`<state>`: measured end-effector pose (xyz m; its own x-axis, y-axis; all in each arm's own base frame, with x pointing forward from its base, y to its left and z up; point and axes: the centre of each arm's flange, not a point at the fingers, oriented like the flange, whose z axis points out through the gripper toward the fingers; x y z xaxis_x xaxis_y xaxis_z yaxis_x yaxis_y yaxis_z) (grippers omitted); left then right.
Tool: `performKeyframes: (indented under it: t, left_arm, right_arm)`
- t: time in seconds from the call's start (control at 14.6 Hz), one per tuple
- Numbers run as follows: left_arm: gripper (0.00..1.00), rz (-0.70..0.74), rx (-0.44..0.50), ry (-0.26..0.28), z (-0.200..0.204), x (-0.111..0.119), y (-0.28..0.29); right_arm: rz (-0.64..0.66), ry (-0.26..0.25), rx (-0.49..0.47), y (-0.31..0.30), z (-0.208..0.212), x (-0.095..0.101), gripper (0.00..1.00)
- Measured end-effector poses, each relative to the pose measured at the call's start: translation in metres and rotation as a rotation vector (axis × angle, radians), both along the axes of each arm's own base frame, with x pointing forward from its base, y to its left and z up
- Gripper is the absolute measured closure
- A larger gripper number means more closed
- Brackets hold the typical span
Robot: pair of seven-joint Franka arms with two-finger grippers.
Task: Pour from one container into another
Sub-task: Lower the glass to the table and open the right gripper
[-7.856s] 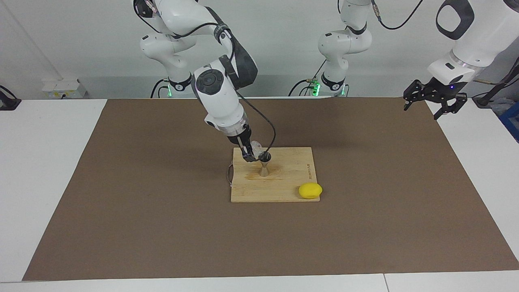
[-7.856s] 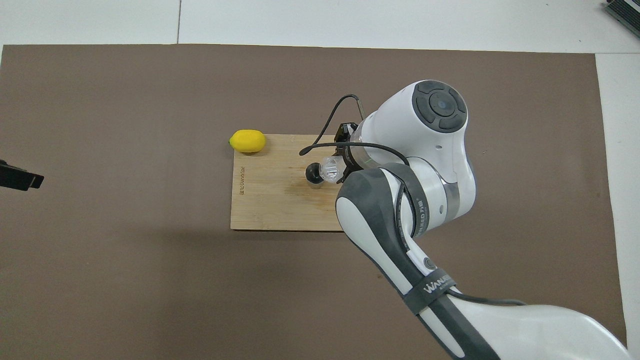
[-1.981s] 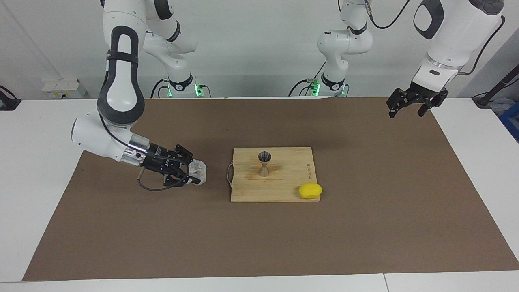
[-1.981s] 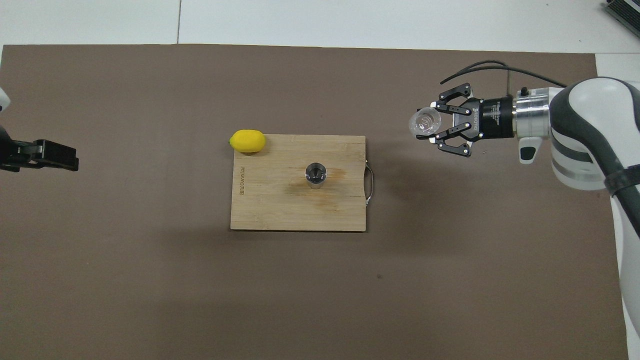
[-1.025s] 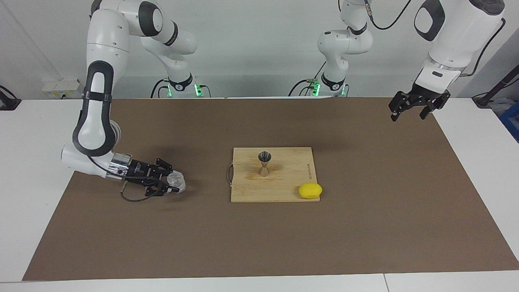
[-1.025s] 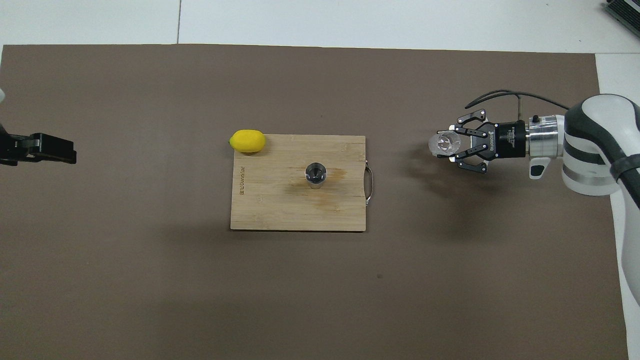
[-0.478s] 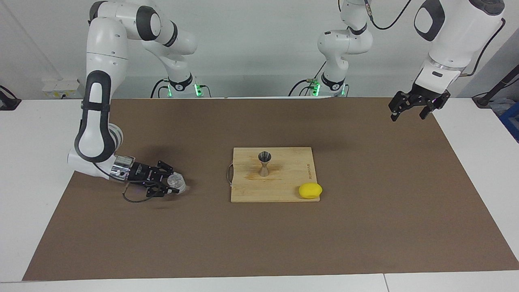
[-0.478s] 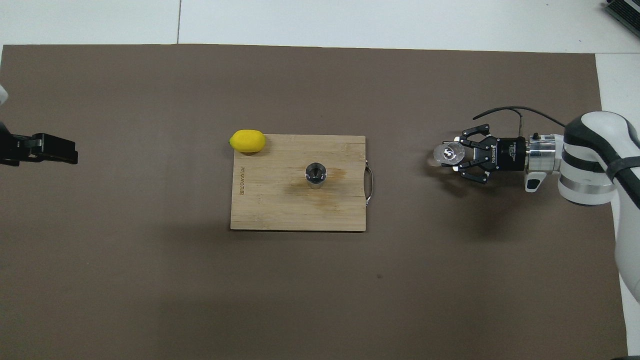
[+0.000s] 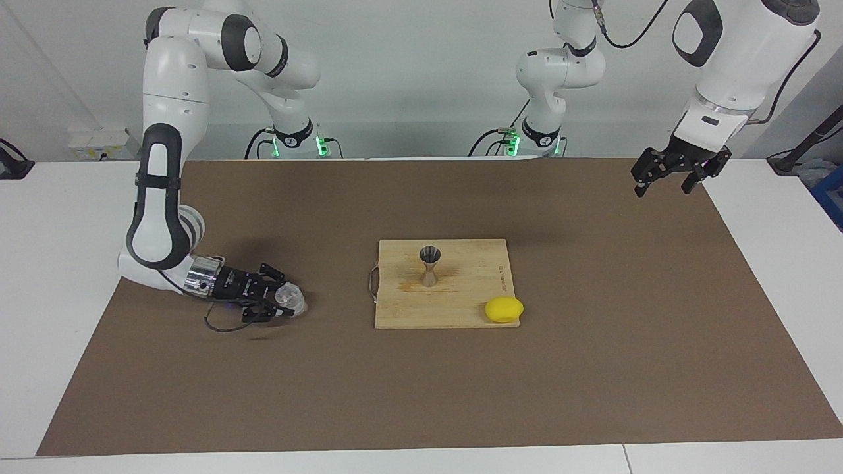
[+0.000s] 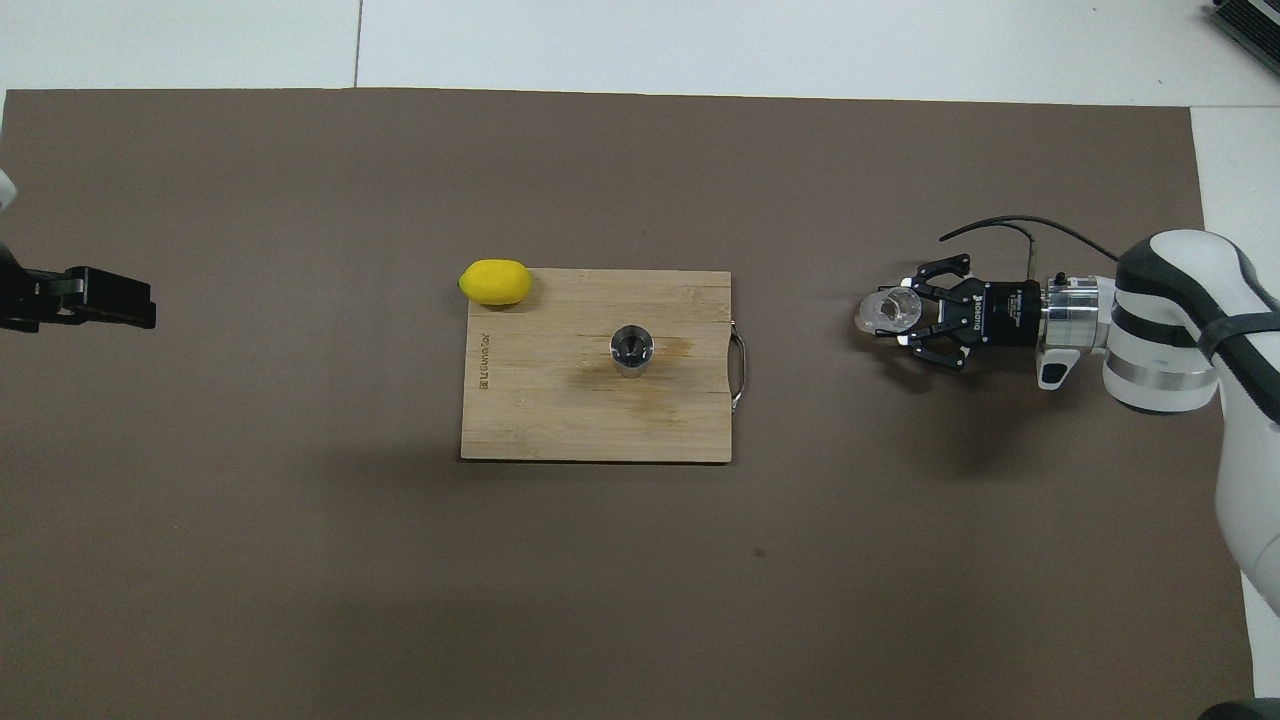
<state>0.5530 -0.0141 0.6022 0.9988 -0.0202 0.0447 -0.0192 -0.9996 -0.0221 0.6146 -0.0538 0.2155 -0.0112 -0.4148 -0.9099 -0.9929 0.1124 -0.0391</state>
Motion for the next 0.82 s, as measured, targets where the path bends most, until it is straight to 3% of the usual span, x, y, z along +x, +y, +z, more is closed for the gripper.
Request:
performKeyframes:
  t: [0.82]
  left_arm:
    - [0.0,0.0,0.0,0.0,0.0,0.0,0.0]
  right_arm:
    - [-0.01,0.011,-0.01,-0.0009,-0.0074,-0.0025,0.49]
